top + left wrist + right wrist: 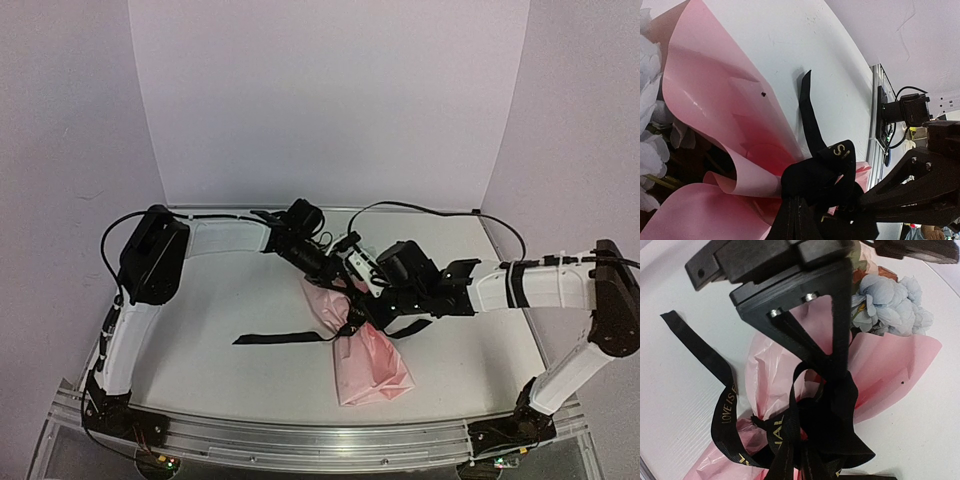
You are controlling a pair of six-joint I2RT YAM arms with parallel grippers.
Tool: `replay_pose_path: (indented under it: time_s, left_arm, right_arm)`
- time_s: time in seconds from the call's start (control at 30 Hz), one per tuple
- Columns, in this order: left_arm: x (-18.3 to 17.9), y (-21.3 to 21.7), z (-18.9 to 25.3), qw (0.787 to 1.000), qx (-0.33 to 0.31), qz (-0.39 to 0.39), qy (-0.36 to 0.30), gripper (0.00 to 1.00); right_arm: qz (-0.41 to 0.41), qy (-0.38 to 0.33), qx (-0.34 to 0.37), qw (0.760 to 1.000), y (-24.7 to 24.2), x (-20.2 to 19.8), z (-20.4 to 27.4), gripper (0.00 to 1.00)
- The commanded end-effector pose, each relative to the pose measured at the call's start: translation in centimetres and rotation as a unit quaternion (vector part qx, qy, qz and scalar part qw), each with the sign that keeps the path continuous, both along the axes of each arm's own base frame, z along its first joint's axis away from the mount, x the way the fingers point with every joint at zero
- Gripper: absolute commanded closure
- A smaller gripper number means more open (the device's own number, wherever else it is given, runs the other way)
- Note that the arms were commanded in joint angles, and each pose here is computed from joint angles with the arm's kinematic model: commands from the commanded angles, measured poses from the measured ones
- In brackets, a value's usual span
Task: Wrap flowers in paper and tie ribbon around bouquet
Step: Cross the ribbon over the folded bouquet.
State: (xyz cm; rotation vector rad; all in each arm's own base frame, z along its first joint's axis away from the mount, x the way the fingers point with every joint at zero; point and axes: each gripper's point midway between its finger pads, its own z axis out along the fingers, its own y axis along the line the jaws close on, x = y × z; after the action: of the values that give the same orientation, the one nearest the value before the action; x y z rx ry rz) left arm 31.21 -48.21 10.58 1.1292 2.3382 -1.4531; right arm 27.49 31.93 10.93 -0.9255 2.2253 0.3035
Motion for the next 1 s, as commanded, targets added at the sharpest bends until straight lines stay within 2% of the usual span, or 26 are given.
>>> replay_pose_path:
  time_s: [0.0,0.23,0.63,0.97]
  left_arm:
    - [0.6,0.7,4.5,0.999,-0.019,0.017,-0.045,1.0]
    - [-0.1,1.6,4.4,0.998,-0.008,0.03,-0.045,1.0]
    - [-3.0,0.5,3.8,0.999,0.009,0.01,-0.05,1.0]
    - [-3.8,-0.8,3.1,0.999,0.025,0.013,-0.045,1.0]
  right_arm:
    - [-0.043,-0.035,0.048,0.997,-0.4,1.2,2.2,0.95]
    - [-0.074,-0.045,0.057,0.995,-1.2,1.6,1.8,0.93]
    - [-0.119,-0.025,0.08,0.989,-2.0,1.8,0.9,0.84]
    - [-0.116,-0.008,0.102,0.988,-2.2,1.5,1.2,0.63]
